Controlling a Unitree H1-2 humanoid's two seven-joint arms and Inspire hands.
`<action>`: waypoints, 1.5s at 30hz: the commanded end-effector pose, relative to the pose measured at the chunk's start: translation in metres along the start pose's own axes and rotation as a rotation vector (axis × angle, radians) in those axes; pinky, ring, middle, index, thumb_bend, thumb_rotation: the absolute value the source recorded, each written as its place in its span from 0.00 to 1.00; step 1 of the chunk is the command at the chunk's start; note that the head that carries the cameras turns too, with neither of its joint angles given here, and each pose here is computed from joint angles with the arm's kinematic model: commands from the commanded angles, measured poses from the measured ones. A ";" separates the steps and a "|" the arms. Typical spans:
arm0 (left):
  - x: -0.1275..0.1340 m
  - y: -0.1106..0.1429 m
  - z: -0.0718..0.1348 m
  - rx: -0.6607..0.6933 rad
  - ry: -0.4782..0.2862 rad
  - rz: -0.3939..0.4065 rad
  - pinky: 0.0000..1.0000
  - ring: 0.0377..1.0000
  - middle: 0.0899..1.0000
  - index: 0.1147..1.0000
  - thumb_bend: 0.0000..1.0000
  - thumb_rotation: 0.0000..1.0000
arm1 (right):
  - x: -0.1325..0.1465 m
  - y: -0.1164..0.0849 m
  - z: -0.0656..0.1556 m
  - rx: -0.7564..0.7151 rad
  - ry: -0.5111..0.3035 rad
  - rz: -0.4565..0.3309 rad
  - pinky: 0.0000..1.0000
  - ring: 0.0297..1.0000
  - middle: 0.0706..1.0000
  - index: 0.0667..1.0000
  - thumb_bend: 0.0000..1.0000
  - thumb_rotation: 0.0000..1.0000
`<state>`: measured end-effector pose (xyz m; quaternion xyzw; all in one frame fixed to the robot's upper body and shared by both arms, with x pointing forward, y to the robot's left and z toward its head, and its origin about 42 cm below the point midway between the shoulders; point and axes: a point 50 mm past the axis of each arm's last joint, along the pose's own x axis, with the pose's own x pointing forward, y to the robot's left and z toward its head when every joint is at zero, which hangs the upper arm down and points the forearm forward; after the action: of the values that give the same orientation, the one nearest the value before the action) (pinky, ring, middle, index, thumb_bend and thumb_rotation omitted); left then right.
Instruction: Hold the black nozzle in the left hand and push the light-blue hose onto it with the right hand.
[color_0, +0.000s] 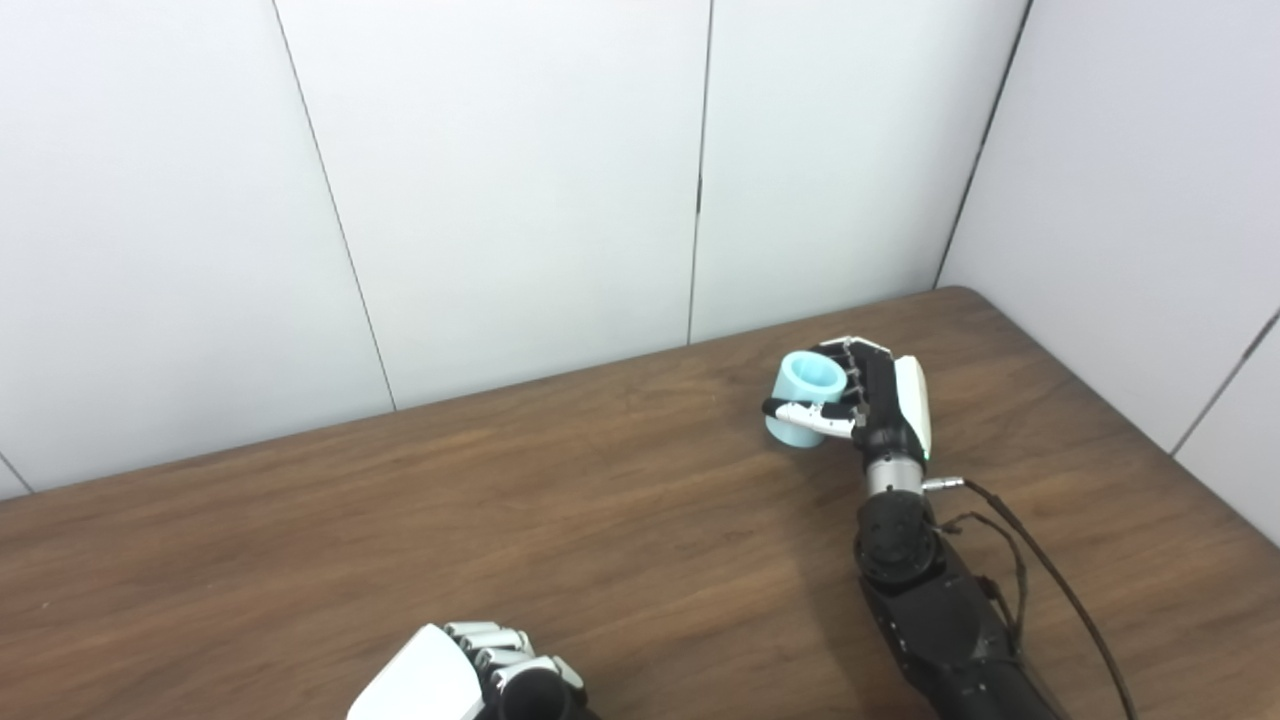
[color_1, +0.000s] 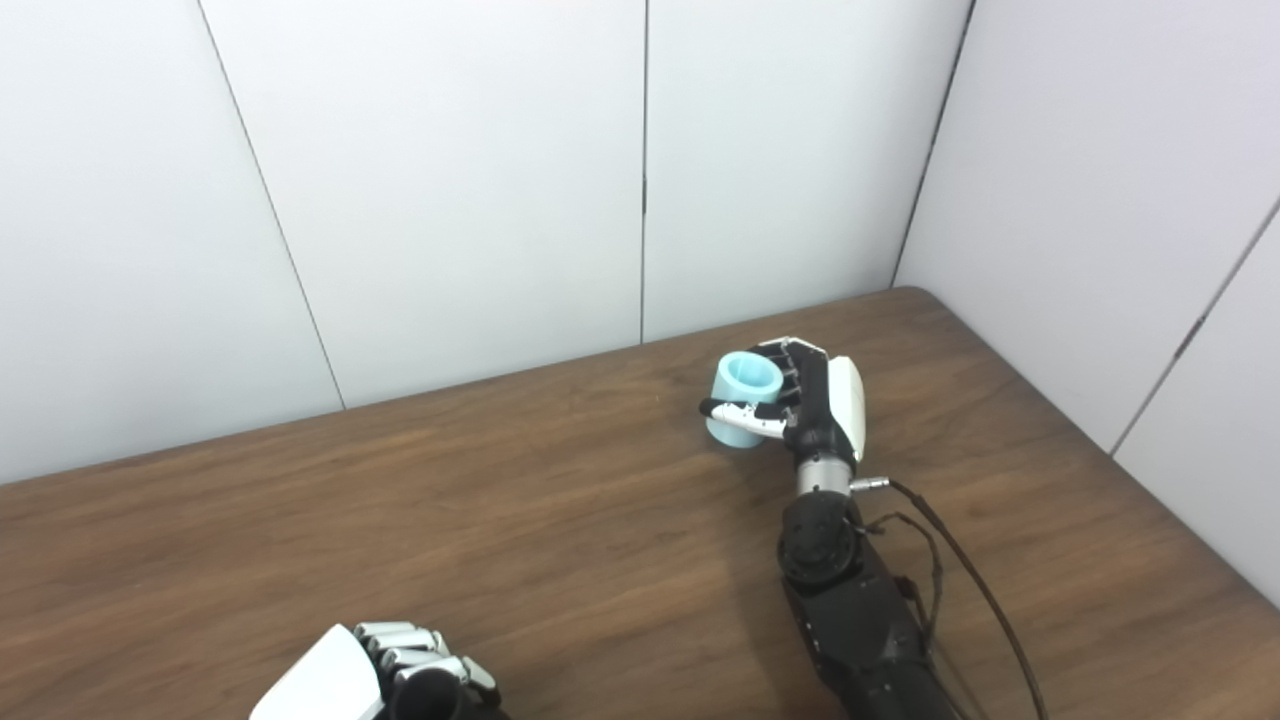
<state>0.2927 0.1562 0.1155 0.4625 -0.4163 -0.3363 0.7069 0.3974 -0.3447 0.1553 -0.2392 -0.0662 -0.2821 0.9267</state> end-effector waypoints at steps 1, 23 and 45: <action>-0.072 -0.083 0.041 -0.266 0.168 -0.178 0.38 0.47 0.43 0.44 0.52 0.00 | 0.021 -0.020 0.052 0.047 -0.232 -0.026 0.39 0.39 0.49 0.45 0.51 0.00; -0.020 -0.102 0.011 -0.304 0.235 -0.252 0.29 0.37 0.42 0.44 0.52 0.00 | -0.044 -0.053 0.175 0.199 -0.448 0.363 0.35 0.40 0.48 0.48 0.51 0.00; -0.019 -0.106 0.008 -0.328 0.211 -0.381 0.17 0.21 0.41 0.43 0.52 0.00 | -0.121 -0.037 0.202 0.215 -0.548 0.594 0.34 0.39 0.48 0.48 0.51 0.00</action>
<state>0.3409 0.1199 0.1076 0.4469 -0.3277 -0.3944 0.7330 0.2874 -0.2202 0.2953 -0.2135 -0.2076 0.0778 0.9515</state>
